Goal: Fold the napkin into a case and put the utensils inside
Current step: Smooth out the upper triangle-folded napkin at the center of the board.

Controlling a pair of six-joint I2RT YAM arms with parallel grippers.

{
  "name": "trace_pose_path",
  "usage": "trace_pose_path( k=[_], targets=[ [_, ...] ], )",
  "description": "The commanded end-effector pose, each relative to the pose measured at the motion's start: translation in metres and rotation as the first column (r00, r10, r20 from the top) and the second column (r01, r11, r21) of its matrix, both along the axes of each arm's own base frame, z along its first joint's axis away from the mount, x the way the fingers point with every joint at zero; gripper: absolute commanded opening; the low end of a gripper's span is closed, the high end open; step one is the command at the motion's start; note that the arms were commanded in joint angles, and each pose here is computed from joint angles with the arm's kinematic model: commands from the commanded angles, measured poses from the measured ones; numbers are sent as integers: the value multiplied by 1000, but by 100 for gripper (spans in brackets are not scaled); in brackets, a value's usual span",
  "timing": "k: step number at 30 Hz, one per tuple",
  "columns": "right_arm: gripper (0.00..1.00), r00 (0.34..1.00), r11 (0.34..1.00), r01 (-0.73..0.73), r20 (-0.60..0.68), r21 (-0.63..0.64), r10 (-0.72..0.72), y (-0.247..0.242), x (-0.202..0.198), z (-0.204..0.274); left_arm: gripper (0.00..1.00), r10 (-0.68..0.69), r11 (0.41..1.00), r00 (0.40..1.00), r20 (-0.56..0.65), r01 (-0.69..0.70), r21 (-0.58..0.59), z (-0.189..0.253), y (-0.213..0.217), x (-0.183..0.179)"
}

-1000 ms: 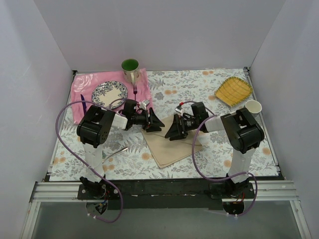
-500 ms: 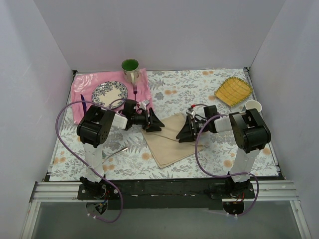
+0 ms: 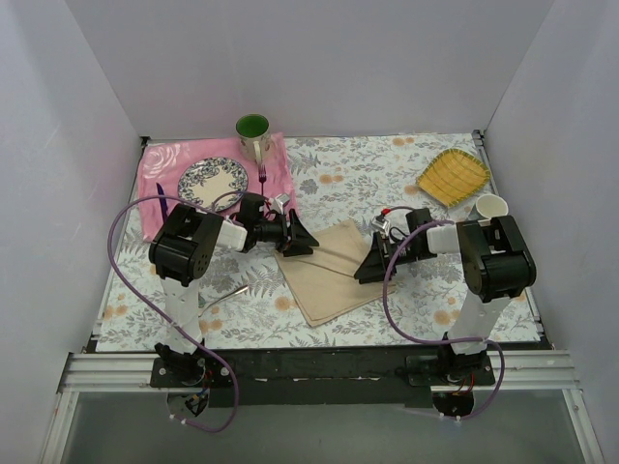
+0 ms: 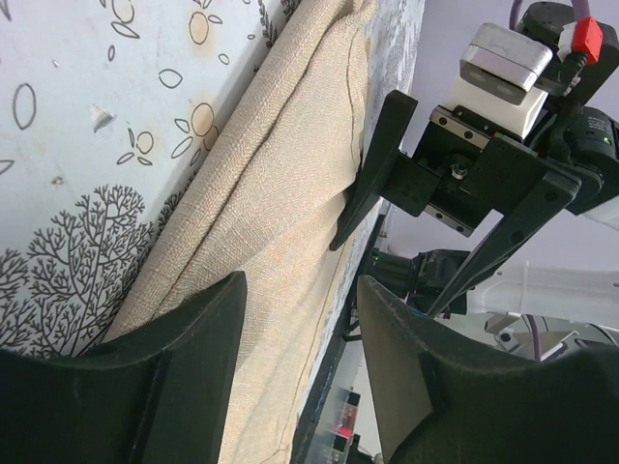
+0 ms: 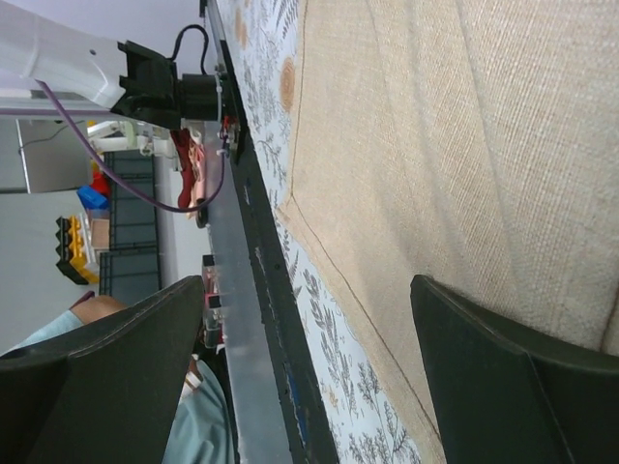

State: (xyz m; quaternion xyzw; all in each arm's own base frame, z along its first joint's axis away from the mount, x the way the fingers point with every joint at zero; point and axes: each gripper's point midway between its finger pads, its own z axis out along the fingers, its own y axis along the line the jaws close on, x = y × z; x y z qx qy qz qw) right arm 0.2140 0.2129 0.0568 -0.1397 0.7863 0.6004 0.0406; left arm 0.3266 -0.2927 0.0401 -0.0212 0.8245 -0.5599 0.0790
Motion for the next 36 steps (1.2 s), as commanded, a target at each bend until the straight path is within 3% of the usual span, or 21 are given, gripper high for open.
trace_pose_path(
  k=[1,4,8,12,14,17,18,21,27,36],
  targets=[
    [97,1000,992,-25,-21,-121,23,-15,-19,-16,50,71,992,997,-36,-67,104,-35,19,7],
    [96,998,996,-46,36,-78,49,-7,-12,8,50,47,998,998,39,-48,32,-11,12,11],
    [97,989,999,-30,145,-28,34,2,4,49,57,-13,990,985,174,36,-134,62,0,8],
    [93,983,994,59,181,-95,-41,0,14,47,59,-42,987,947,319,90,-137,116,-12,0],
    [86,980,990,93,187,-109,-71,-1,16,43,59,-75,987,950,304,113,-111,117,-25,-13],
    [64,985,986,98,157,-137,-76,-4,13,31,58,-93,989,960,265,119,-83,109,-44,-30],
    [52,987,983,96,144,-155,-74,-5,12,27,58,-92,990,962,258,116,-78,105,-49,-33],
    [41,991,979,76,119,-191,-54,-9,4,15,56,-118,988,974,191,135,-74,86,-66,-47],
    [37,995,957,85,71,-279,-67,-21,0,-20,53,-114,992,990,81,118,-40,47,-85,-47],
    [32,995,932,72,-39,-354,-92,-33,-2,-56,52,-55,998,998,7,55,20,5,-56,-31]
  ],
)
